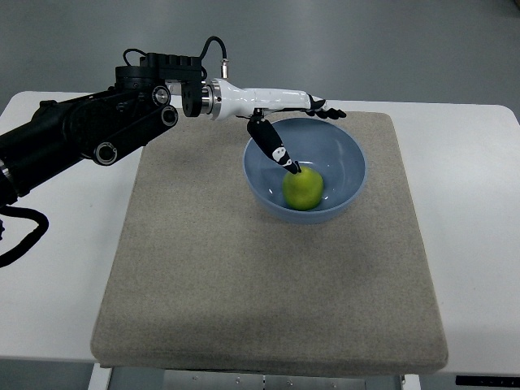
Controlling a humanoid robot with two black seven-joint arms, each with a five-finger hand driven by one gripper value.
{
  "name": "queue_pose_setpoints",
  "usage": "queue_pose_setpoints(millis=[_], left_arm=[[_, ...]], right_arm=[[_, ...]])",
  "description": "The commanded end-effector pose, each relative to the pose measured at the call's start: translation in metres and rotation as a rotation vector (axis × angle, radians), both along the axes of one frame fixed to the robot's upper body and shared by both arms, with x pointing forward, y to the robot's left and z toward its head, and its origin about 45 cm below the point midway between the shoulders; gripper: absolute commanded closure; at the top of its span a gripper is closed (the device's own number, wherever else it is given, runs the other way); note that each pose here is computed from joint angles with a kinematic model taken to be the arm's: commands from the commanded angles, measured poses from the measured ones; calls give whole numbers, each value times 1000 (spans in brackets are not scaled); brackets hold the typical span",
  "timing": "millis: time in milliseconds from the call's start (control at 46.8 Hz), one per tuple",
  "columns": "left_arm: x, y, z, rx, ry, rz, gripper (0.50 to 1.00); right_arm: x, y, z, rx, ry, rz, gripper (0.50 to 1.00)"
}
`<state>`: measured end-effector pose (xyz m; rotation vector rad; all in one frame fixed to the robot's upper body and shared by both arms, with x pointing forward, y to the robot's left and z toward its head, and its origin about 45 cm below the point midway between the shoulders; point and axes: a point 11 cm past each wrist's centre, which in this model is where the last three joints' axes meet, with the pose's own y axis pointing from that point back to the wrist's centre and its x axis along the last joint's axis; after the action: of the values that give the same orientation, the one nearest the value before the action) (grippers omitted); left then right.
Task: Place pear in bowl with left hand
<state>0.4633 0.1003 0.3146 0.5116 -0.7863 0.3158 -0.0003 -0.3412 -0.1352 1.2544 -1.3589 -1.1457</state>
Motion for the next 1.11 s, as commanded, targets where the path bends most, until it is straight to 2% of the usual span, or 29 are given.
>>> queue_pose_setpoints(millis=[0,107,641,897,1089], left_arm=[[8,8,8,-18,-11,33,538],[19,25,15,-25,-22,89,538],[42,69,22,-65,-60,248,538],[58,102,20,-232,-34,432,536],[67,143,2,-410,42,639,536]], right_arm=[[0,0,0,0,0,0,574],[0,0,0,0,0,0,574],[0,0,0,1,0,0,574],[0,0,0,0,0,0,574],[0,0,0,1,0,0,574]])
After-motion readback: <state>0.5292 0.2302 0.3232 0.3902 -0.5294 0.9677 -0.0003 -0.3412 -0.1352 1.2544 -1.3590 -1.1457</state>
